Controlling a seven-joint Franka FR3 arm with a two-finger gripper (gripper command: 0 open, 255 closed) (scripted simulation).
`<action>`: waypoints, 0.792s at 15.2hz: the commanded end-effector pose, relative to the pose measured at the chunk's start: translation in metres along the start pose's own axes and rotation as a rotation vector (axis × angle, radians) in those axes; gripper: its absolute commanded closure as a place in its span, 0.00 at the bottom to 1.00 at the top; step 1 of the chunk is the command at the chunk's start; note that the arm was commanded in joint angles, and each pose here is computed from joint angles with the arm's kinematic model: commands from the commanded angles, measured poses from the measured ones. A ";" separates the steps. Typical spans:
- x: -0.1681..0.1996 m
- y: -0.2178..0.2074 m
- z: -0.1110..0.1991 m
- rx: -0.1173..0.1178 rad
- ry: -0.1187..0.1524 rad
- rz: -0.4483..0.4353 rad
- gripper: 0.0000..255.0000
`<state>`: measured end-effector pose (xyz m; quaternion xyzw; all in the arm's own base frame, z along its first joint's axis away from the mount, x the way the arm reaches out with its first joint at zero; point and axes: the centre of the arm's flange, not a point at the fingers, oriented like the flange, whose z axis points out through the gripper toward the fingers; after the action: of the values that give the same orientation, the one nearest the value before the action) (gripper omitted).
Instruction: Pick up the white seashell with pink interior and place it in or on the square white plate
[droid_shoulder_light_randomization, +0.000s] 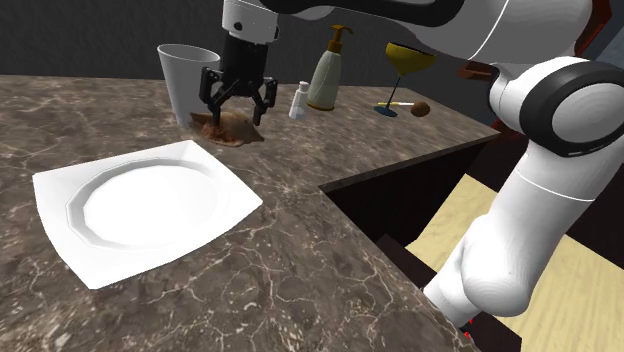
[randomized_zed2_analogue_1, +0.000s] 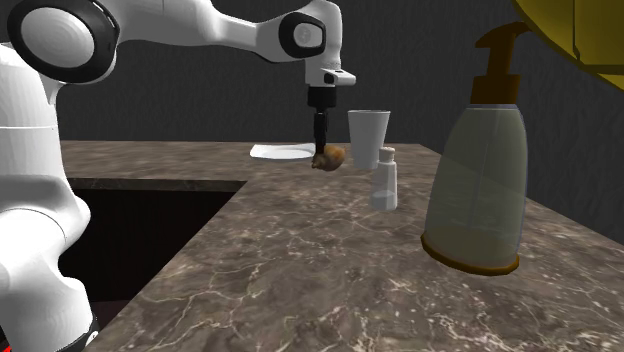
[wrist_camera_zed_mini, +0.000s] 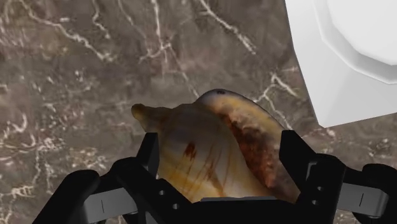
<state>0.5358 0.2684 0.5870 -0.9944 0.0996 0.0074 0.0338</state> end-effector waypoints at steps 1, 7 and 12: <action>-0.003 -0.005 0.011 -0.004 -0.021 -0.009 1.00; 0.001 -0.008 0.007 -0.005 -0.021 -0.009 1.00; 0.001 -0.010 -0.019 -0.005 -0.021 -0.009 1.00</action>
<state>0.5388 0.2702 0.6111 -0.9944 0.1001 0.0081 0.0329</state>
